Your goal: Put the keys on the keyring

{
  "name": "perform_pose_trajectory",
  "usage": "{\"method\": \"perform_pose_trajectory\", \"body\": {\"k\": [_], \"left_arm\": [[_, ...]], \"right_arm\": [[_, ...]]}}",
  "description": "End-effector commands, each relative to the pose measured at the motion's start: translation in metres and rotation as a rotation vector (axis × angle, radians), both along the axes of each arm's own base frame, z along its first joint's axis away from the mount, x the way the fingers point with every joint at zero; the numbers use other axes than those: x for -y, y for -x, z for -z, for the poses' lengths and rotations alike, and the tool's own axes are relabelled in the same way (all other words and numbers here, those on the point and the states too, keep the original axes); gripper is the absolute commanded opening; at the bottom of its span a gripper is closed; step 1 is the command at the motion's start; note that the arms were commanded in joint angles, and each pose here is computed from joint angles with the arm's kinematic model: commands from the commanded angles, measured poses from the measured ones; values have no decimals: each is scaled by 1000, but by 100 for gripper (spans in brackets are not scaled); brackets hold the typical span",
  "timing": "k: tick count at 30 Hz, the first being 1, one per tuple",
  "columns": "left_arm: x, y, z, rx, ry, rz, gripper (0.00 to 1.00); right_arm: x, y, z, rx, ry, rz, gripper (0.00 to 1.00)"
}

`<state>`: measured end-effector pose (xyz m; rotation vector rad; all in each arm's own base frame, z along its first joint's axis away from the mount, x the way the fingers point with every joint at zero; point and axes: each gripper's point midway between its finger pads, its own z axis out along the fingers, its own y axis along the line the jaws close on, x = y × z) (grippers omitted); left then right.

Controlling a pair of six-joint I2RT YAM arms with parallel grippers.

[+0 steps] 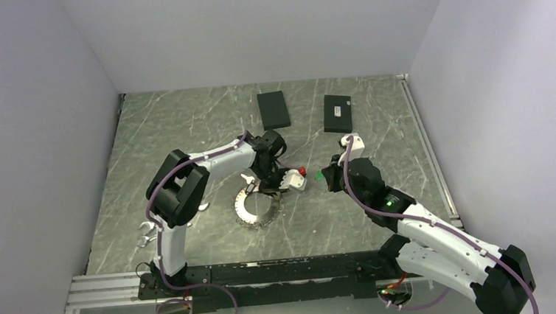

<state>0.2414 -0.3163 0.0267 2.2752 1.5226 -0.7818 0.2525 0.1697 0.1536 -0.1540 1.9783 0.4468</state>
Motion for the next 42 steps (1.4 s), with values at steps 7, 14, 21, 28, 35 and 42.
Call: {"method": "perform_pose_trajectory", "body": {"k": [7,14,21,28,35,42], "left_arm": [[3,-4,-14,39,23,-14,0],[11,-5,-49,64,95,-46,0],[9,-7,-85,133,178,-156,0],[-2,-19,-116,172,228,-411,0],[-17,-20,-149,155,287,-626,0],[-18,-3,-195,113,449,-693,0]], "right_arm": [[-2,-5,-16,62,-22,9,0],[-4,-5,-19,59,-21,0,0],[-15,-4,-30,63,-46,-51,0],[-39,2,-57,125,-119,-190,0],[-76,27,-81,183,-184,-458,0],[-109,49,-88,131,-261,-675,0]]}}
